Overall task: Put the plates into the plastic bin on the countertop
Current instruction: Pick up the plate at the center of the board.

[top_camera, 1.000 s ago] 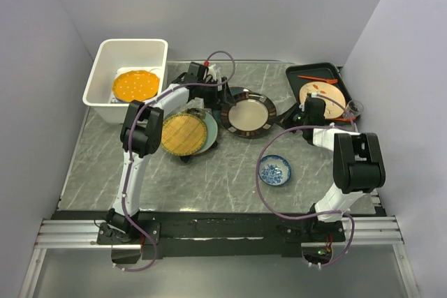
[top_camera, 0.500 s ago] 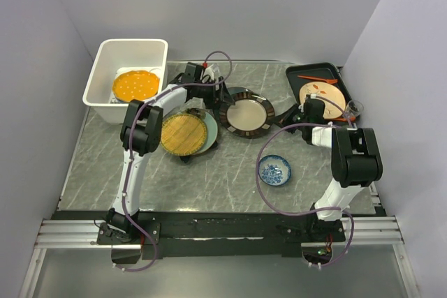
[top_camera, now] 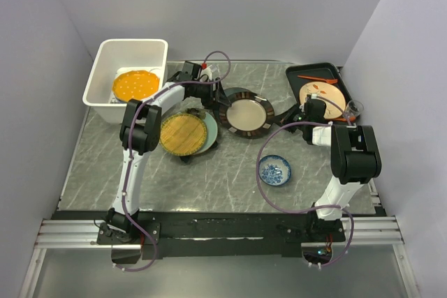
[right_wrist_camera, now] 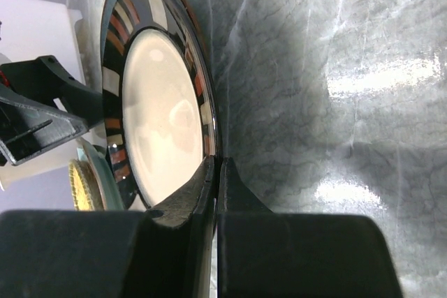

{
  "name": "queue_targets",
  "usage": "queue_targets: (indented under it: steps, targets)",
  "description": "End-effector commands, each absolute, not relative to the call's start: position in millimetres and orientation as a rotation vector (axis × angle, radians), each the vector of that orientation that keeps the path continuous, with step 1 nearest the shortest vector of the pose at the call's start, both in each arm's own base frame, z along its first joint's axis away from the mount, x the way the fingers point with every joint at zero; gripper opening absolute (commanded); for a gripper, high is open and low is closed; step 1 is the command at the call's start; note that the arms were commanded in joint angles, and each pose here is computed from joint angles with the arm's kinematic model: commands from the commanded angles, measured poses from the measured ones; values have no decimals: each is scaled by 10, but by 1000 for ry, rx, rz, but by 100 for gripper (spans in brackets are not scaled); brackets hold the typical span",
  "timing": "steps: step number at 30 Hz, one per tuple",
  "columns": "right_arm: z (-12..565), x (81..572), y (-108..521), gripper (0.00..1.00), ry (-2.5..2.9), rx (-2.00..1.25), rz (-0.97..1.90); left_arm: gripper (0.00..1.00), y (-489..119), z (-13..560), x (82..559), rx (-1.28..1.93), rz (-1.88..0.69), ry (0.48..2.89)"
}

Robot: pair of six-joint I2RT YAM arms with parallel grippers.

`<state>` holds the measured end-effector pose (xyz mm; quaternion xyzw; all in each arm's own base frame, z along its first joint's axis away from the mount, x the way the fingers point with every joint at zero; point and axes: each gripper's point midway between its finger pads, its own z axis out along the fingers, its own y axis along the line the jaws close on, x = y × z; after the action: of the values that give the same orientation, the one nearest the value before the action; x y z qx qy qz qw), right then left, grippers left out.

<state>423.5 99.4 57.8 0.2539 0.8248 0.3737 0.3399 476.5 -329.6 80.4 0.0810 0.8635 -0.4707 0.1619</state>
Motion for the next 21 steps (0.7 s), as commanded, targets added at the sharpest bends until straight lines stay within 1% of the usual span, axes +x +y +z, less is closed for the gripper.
queue_targets:
  steps: [1, 3, 6, 11, 12, 14, 17, 18, 20, 21]
  targets:
    - [796, 4326, 1210, 3, 2103, 542, 1080, 64, -3622, 1251, 4453, 448, -1560, 2367]
    - [809, 4348, 1216, 4, 2102, 535, 1084, 63, -3631, 1258, 4433, 461, -1571, 2364]
    - [850, 4368, 1241, 4, 2094, 528, 1099, 59, -3647, 1291, 4407, 467, -1584, 2354]
    - [945, 4368, 1291, 4, 2083, 501, 1113, 58, -3712, 1411, 4379, 477, -1631, 2302]
    - [962, 4371, 1303, 4, 2081, 495, 1112, 54, -3725, 1412, 4372, 473, -1629, 2305]
    - [1023, 4372, 1313, 4, 2075, 483, 1110, 51, -3741, 1438, 4379, 470, -1622, 2298]
    - [1072, 4373, 1326, 4, 2070, 474, 1112, 41, -3744, 1453, 4370, 466, -1620, 2295]
    - [1090, 4381, 1318, 4, 2065, 473, 1109, 31, -3743, 1462, 4375, 467, -1616, 2293]
    - [1103, 4373, 1330, 4, 2065, 466, 1109, 19, -3734, 1455, 4378, 465, -1602, 2303]
    - [1100, 4373, 1324, 4, 2065, 469, 1109, 6, -3731, 1446, 4396, 457, -1587, 2308]
